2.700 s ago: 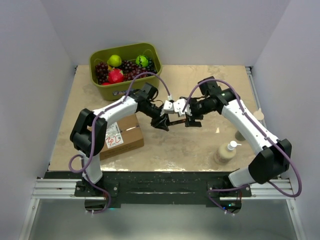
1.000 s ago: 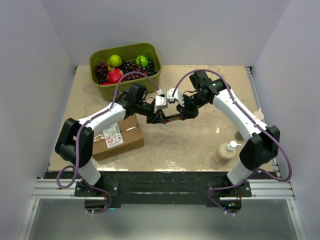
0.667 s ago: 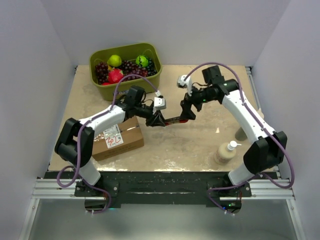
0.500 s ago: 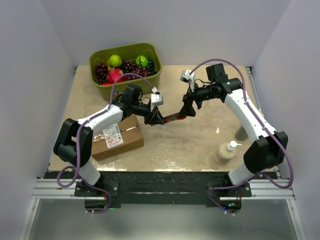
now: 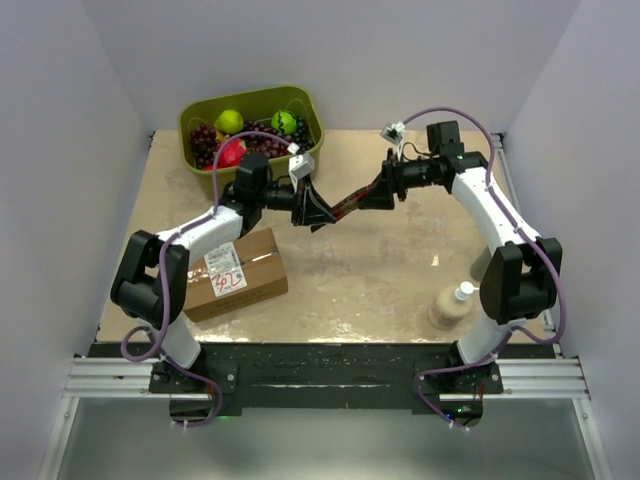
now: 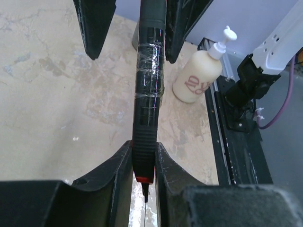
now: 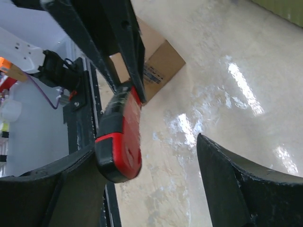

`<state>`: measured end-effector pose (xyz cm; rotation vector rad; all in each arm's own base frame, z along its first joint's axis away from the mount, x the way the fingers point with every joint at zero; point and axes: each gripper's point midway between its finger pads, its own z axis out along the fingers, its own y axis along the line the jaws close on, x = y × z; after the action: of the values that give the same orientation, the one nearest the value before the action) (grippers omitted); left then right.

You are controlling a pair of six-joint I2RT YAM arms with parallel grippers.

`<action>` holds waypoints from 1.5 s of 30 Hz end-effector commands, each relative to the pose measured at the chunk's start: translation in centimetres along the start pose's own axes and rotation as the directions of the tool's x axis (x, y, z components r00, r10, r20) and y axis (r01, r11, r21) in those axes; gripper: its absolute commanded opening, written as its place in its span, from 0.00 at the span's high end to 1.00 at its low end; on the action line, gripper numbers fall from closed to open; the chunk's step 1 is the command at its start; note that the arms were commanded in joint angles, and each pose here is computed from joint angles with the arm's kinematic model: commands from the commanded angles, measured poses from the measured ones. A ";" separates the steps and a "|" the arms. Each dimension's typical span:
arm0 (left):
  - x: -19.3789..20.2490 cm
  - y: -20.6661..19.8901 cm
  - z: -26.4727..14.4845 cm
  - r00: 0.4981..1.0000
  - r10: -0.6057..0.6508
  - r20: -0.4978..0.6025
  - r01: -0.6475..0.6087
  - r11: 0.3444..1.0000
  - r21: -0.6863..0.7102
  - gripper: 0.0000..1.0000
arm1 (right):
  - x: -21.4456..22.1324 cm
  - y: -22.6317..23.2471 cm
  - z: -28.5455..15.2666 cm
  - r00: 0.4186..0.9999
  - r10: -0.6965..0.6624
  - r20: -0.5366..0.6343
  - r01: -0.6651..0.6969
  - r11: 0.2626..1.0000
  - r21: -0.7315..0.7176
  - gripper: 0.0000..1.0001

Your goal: Unpack the express box

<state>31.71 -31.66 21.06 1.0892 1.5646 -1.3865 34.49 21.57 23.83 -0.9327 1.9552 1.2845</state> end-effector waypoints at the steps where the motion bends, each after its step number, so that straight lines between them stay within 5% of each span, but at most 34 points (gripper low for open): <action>1: -2.9 -0.9 0.3 0.997 -0.002 0.083 -0.005 0.997 0.079 1.00 | -2.2 2.7 0.4 0.997 -0.009 0.071 0.018 0.991 -0.130 0.26; 35: -3.8 0.5 1.5 0.980 -0.119 0.161 0.107 0.991 0.082 1.00 | -2.7 2.5 2.8 0.997 0.013 0.078 -0.004 0.993 -0.116 0.41; 45: -3.8 0.7 1.9 0.981 -0.114 0.156 0.100 0.990 0.095 1.00 | -3.0 2.4 3.1 0.996 0.040 0.084 -0.029 0.991 -0.127 0.54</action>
<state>33.33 -33.32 21.94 0.8839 1.5729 -1.6113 34.29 25.53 26.00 -0.8958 1.8652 1.4470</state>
